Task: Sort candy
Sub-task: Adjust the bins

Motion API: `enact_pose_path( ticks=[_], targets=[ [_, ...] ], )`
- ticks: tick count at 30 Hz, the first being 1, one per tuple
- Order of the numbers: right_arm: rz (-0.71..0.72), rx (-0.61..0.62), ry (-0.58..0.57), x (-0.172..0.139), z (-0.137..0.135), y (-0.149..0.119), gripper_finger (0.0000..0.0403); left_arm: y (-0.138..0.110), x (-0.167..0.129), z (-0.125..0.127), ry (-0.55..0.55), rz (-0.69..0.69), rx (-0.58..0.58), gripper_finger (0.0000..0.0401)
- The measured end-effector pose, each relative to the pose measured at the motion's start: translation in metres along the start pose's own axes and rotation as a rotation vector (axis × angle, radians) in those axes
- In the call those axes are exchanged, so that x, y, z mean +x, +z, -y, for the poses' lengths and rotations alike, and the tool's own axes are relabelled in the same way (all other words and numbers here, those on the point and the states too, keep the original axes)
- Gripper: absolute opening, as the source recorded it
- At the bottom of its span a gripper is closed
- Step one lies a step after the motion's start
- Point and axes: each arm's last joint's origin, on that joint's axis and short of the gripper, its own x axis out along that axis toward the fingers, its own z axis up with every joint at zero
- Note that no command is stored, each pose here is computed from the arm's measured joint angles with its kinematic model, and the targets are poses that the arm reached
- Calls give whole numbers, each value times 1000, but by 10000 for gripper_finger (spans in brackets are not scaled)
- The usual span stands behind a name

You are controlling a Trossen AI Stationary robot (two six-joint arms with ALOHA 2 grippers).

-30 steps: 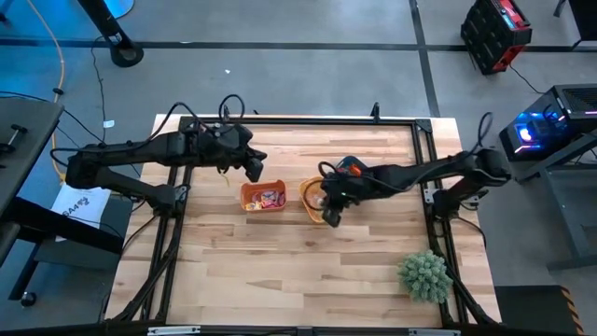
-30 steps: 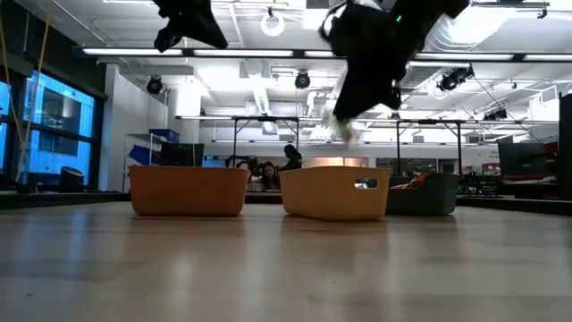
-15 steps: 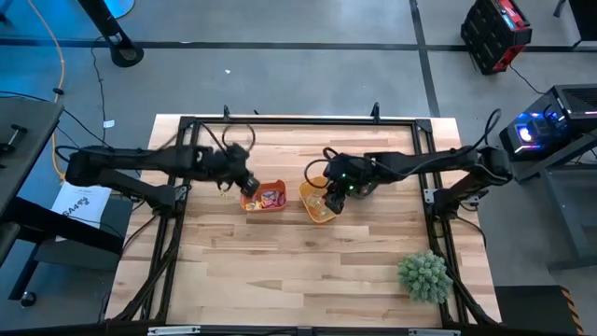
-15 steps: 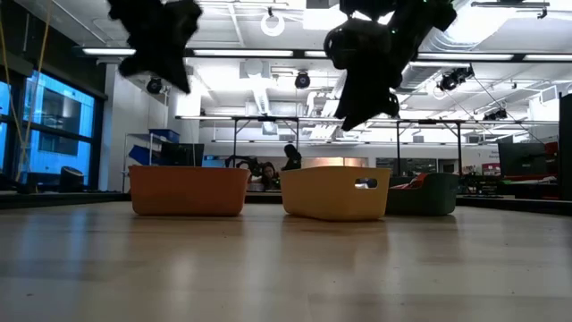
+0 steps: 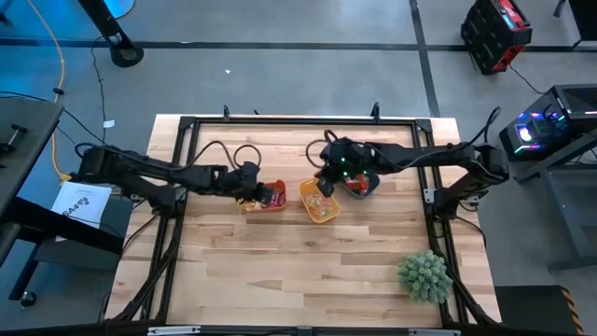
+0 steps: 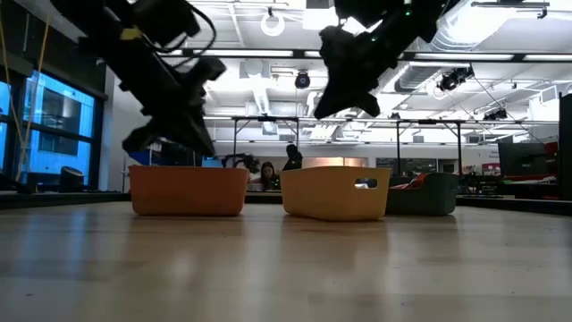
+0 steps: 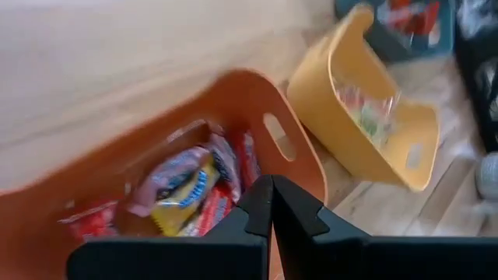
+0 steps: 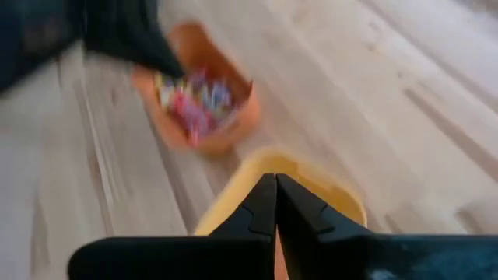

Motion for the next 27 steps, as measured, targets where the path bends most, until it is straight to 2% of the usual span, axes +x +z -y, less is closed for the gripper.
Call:
enact_pose_path(
  ticks=[4,10,13,18,21,23,25,27],
  targets=[
    [40,40,4,0,6,6,1,2,14,10,26,-104,85,0],
    [38,69,-1,0,8,7,1,-10,24,20,159,-283,245,0],
    [36,72,0,0,8,7,0,-21,20,17,210,-378,308,0],
    [34,77,5,0,5,6,0,-30,0,2,369,-502,441,0],
    [34,77,6,0,5,6,0,-26,-15,-9,500,-516,542,0],
    [35,77,6,0,5,6,0,-18,-22,-15,573,-468,581,0],
    [36,77,7,0,5,6,0,-7,-26,-18,593,-420,582,0],
    [36,77,6,0,5,6,0,3,-27,-19,567,-372,580,0]
  ],
)
